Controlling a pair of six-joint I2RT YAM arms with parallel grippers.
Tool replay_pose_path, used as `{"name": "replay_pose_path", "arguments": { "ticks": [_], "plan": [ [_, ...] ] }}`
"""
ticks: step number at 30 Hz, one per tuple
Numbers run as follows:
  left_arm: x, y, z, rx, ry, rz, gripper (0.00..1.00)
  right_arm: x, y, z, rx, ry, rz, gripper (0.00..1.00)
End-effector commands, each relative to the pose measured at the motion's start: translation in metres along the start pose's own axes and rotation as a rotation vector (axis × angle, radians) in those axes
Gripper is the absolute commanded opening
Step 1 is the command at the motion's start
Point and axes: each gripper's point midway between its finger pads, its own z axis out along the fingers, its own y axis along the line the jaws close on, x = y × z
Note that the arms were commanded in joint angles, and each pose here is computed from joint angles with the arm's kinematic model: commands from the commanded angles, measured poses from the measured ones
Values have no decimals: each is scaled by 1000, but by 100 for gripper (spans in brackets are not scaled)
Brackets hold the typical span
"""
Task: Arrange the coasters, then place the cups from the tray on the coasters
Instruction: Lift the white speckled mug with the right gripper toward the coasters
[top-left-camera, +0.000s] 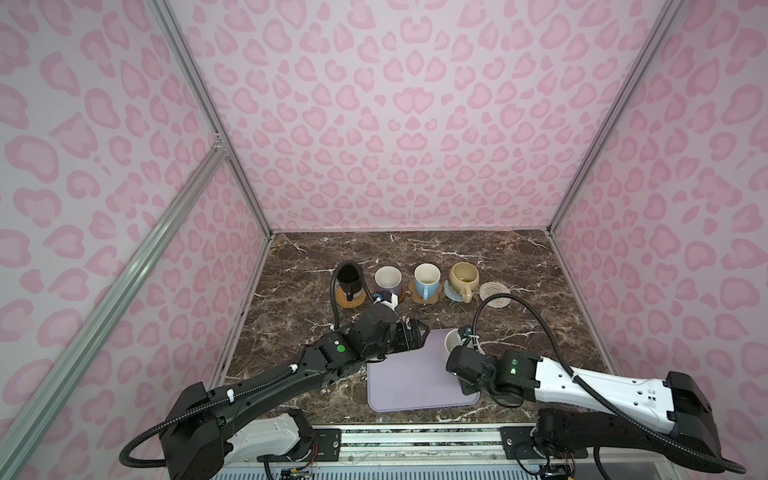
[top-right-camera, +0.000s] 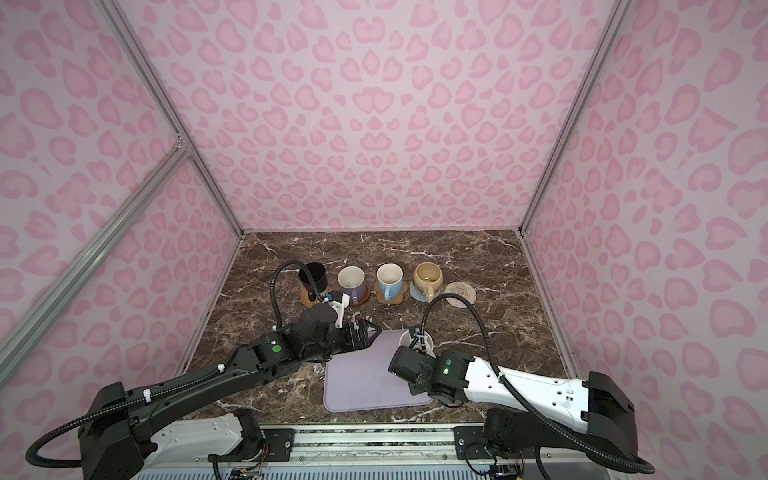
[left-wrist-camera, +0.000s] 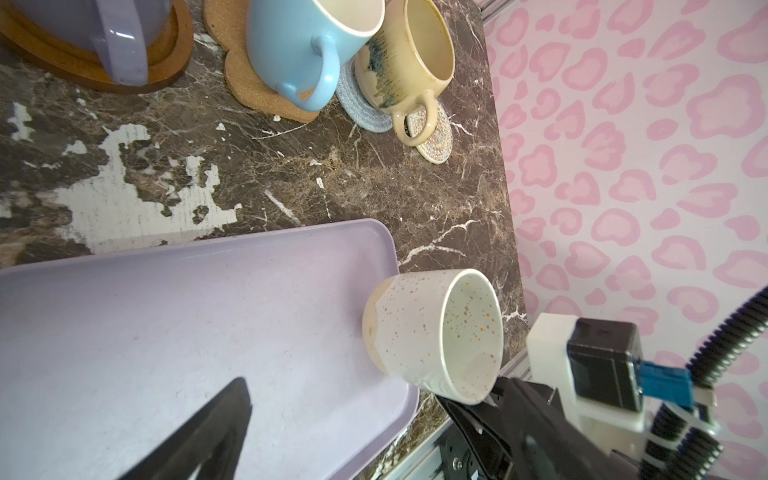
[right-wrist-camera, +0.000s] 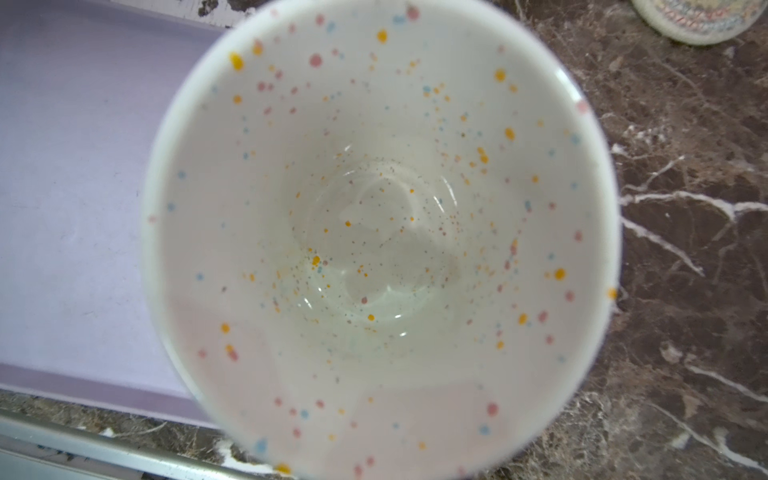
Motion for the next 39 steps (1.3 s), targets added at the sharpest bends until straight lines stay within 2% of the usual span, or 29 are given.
{"name": "replay_pose_path", "arguments": {
  "ticks": [1, 10, 22, 25, 30, 39],
  "plan": [
    [-15, -16, -6, 42, -52, 17, 97, -20, -5, -5, 21, -80, 6, 0],
    [-26, -36, -6, 70, -60, 57, 97, -43, -24, -9, 51, -102, 25, 0],
    [-39, -63, 2, 88, -39, 93, 97, -71, -73, -9, 84, -104, 138, 0],
    [-45, -64, 5, 51, -42, 115, 97, -79, -79, -18, 93, -122, 134, 0],
    [-50, -72, 10, 43, -35, 143, 97, -86, -93, -16, 96, -109, 162, 0],
    [-61, -96, 26, 76, -16, 175, 97, -118, -114, -7, 64, -166, 250, 0]
  ]
}}
